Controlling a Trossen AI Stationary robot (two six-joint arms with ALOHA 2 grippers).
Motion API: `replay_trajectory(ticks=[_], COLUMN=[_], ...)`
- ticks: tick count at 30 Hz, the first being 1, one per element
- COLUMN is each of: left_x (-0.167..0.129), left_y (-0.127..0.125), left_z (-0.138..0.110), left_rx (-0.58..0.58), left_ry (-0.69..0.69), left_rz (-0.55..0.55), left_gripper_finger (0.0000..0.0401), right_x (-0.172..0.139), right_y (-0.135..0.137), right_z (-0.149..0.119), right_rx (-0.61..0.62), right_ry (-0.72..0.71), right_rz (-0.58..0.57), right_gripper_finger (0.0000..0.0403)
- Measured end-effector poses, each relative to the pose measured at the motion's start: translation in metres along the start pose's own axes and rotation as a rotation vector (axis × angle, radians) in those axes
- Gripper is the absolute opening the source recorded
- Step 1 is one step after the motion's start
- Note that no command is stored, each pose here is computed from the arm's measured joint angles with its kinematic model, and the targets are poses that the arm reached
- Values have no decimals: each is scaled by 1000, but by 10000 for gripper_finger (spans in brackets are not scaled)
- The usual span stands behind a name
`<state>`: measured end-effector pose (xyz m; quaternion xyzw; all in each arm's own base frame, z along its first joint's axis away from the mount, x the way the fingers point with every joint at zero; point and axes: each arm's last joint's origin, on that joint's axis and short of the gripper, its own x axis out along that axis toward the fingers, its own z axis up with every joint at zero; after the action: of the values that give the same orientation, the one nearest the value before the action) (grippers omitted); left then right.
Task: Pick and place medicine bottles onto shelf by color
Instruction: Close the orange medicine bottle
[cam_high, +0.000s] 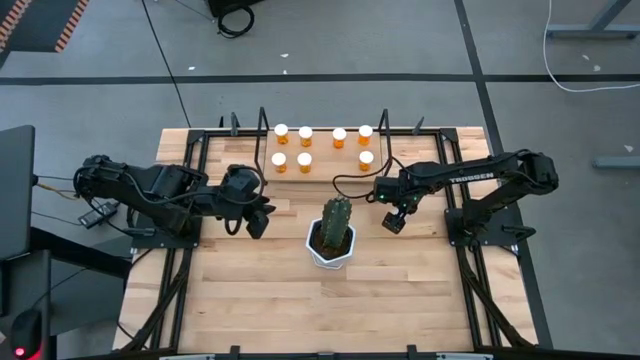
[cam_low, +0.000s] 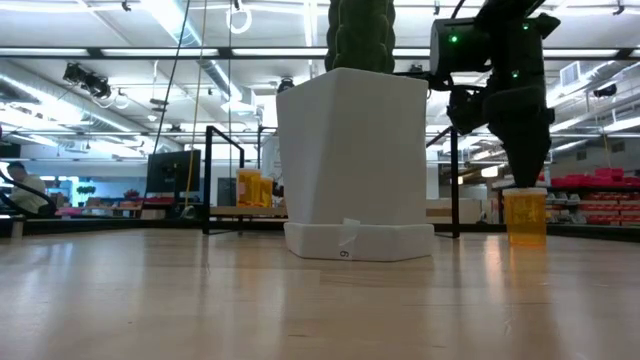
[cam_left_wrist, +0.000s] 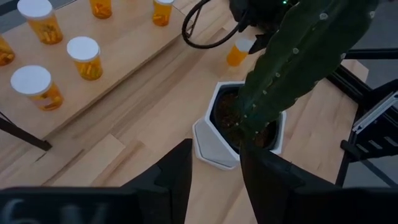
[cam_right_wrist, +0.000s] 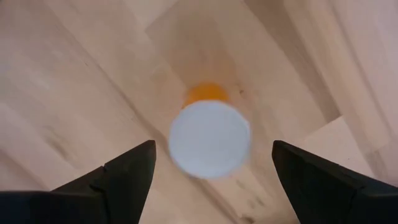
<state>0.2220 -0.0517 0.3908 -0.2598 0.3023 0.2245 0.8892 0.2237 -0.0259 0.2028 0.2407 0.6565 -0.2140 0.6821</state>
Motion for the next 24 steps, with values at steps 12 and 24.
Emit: replay_trajectory(ticks=[12,24], left_x=[0,0], left_y=[0,0], left_z=[0,0], left_rx=[-2,-8], left_ry=[1,1], left_rz=[-1,-1], left_gripper_finger=[144,139], right_x=[-38,-23], right_y=[-12,-4], right_z=[-24,-15], right_rx=[54,-107], right_ry=[-98,-9], right_rz=[106,135], right_gripper_finger=[324,25])
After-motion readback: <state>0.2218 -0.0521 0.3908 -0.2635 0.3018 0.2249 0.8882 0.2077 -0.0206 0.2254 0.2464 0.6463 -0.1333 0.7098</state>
